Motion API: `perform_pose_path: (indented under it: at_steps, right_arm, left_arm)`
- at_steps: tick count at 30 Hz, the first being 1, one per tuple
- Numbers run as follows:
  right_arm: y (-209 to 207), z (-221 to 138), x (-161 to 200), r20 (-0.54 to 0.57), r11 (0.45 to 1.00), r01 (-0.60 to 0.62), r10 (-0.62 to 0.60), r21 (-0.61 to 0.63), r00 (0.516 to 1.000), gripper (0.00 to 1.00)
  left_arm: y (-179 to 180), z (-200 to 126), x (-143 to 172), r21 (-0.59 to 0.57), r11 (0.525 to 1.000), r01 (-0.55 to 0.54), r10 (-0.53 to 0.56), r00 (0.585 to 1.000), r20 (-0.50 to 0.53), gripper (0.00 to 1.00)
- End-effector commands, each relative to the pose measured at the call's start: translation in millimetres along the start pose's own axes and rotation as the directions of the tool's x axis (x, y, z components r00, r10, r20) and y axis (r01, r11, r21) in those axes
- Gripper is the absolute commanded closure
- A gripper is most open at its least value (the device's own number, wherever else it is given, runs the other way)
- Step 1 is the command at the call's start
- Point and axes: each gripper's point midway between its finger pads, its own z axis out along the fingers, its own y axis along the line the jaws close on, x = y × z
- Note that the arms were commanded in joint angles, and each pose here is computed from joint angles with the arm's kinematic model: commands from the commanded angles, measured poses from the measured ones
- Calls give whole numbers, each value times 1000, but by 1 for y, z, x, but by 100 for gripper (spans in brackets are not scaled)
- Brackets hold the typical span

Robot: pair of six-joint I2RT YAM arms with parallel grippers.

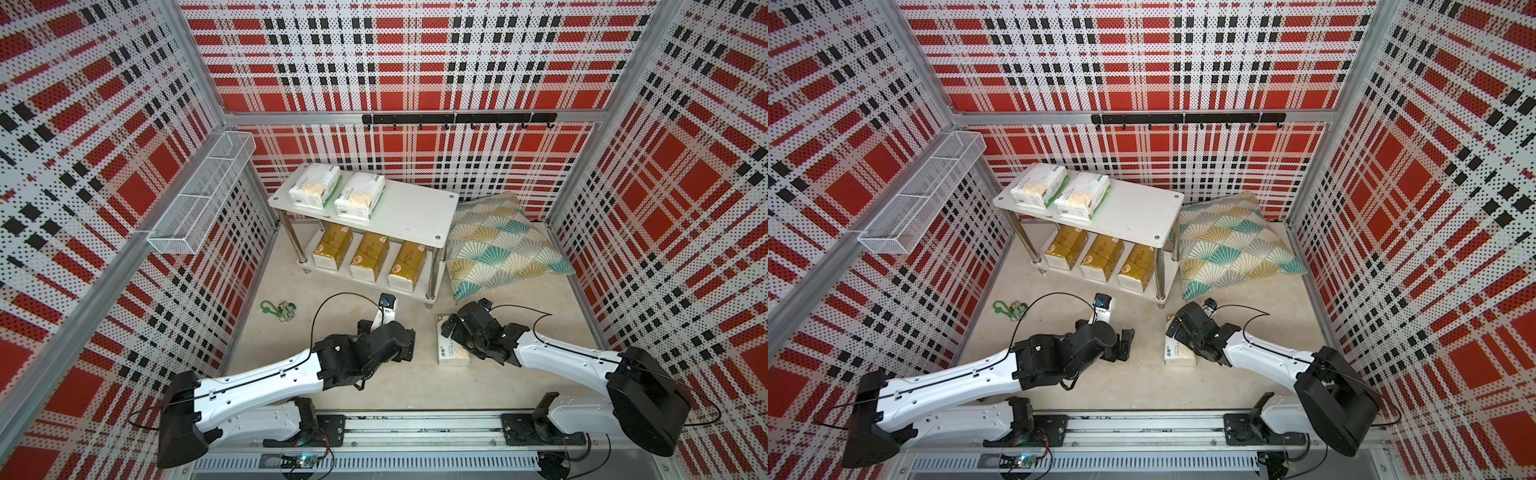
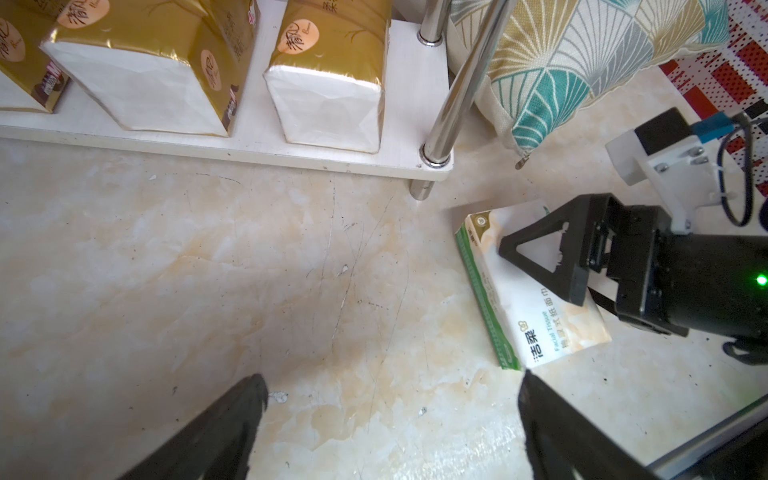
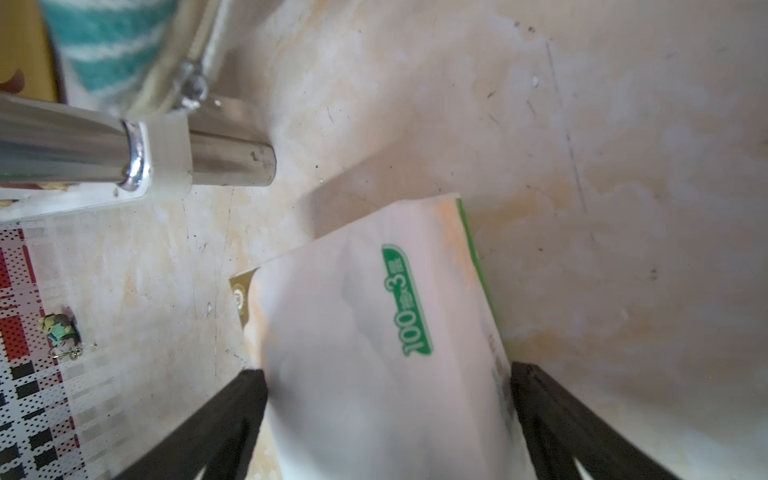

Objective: Place the tissue boxes on the shelf by color
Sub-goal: Move the box of tissues to the center of the board.

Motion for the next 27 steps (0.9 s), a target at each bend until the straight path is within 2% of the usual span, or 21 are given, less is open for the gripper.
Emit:
perform_pose_path:
  at_steps: [1, 13, 27]
  right_arm:
    - [16, 1, 1, 5, 999, -28, 28, -30, 1000, 0]
    - [47, 1, 14, -16, 993, -74, 73, -96, 997, 0]
    - [76, 0, 31, -108, 979, -117, 100, -168, 989, 0]
  left_arm:
    - [-5, 1, 5, 17, 1000, 0, 0, 1000, -10, 1]
    - [-12, 12, 29, 19, 1000, -20, 21, 998, -54, 1]
    - [-24, 26, 53, 37, 999, 3, 0, 996, -87, 1]
